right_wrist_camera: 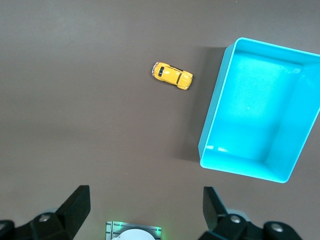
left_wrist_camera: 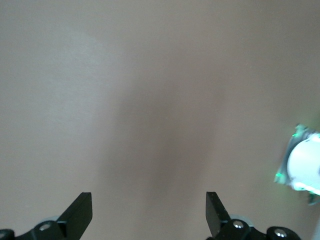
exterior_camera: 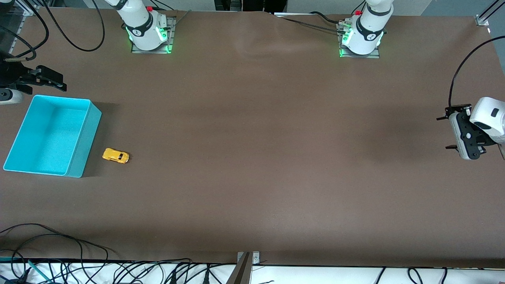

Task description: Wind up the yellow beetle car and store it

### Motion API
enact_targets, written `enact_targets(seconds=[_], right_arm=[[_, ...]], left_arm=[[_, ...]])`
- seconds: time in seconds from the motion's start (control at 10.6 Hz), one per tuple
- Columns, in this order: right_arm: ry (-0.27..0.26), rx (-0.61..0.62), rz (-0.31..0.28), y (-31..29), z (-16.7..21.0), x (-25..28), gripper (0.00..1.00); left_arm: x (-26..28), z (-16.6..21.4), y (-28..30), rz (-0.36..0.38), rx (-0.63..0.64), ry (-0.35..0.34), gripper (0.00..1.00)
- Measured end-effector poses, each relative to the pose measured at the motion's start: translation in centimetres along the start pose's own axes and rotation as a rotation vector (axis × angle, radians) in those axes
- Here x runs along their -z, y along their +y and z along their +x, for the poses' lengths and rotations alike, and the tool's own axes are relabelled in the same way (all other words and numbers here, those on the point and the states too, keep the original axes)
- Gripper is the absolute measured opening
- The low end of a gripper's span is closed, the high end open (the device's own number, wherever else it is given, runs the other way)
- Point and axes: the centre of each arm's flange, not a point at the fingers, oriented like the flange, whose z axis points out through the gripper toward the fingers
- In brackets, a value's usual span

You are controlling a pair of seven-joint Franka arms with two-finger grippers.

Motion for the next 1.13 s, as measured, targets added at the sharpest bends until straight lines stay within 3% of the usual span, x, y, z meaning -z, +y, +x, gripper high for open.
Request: enact_targets(seconds=[0.38,0.57,0.85,1.13], right_arm=[[-0.004,0.003,-0.001,-0.1,0.2,-0.3,1.00],[-0.015,0.021,0.016,-0.5,1.1,-1.4,1.00],[0.017,0.213,0.010,-0.7,4.9,-5.5,1.00],[-0.025,0.413,0.027,-0.4,6.1,-11.4,1.00]], left_arm=[[3.0,6.2,6.3,-0.041,0.181,-0.060,1.00],[4.2,7.8,8.7,-0.038,0.258,-0.056,1.00],[5.2,10.1,12.3,-0.047,0.436,-0.026,1.00],[5.4,11.2,15.7,0.020,0.616,0.040,1.00]])
